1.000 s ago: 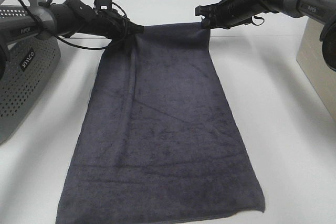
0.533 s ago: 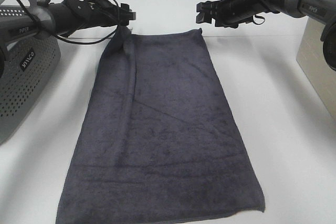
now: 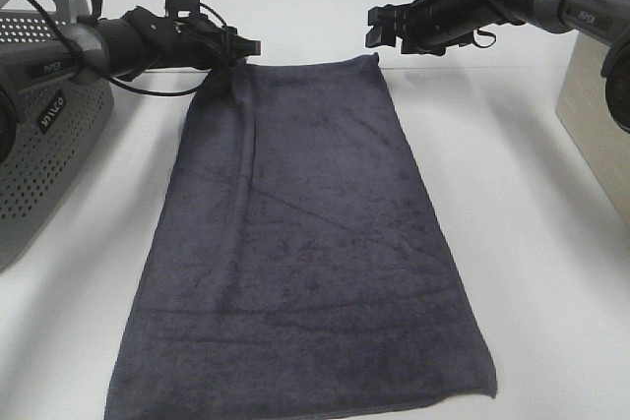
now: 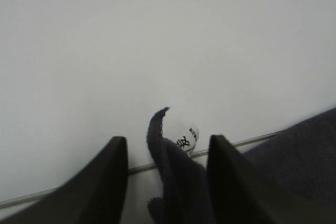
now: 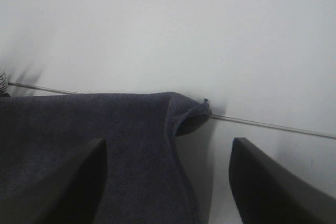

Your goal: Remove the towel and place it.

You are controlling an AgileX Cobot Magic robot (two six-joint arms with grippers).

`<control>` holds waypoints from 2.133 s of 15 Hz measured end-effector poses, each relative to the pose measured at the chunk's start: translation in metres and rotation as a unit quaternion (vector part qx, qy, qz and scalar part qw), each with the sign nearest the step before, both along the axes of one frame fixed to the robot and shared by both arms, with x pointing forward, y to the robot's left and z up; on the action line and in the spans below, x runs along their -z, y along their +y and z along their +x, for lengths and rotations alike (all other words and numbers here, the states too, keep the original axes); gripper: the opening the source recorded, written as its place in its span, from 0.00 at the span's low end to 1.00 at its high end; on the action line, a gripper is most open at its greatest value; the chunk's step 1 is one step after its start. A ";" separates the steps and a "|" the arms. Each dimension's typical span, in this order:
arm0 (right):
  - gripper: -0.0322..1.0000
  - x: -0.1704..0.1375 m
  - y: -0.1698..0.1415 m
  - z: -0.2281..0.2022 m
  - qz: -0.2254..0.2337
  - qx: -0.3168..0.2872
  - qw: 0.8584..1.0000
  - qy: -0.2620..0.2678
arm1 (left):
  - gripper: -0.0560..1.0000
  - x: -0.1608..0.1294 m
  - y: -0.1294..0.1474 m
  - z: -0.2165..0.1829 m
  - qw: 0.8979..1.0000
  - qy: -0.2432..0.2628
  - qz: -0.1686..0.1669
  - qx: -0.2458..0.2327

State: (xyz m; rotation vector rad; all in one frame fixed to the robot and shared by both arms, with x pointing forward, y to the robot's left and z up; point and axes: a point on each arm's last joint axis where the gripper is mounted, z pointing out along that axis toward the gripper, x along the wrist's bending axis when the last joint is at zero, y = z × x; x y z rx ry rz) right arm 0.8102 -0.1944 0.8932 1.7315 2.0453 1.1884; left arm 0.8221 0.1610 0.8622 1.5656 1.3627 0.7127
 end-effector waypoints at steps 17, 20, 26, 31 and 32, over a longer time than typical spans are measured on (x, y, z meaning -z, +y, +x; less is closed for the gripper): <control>0.65 0.002 -0.002 -0.002 -0.019 -0.011 1.000 0.007 | 0.05 -0.009 0.039 0.011 0.997 -0.044 0.037 -0.041; 0.65 0.002 -0.002 -0.002 -0.019 -0.011 1.000 0.007 | 0.05 -0.007 0.053 0.012 0.998 -0.034 0.017 -0.059; 0.65 0.002 -0.002 -0.002 -0.020 -0.011 1.000 0.008 | 0.79 0.008 0.052 0.011 0.998 -0.017 0.018 -0.055; 0.65 -0.009 0.000 -0.006 -0.021 -0.029 0.999 0.020 | 0.93 -0.031 0.045 0.008 1.000 0.003 0.010 -0.016; 0.65 -0.021 0.000 -0.008 -0.020 -0.033 0.999 0.016 | 0.93 -0.052 0.042 0.005 1.000 0.009 0.006 0.002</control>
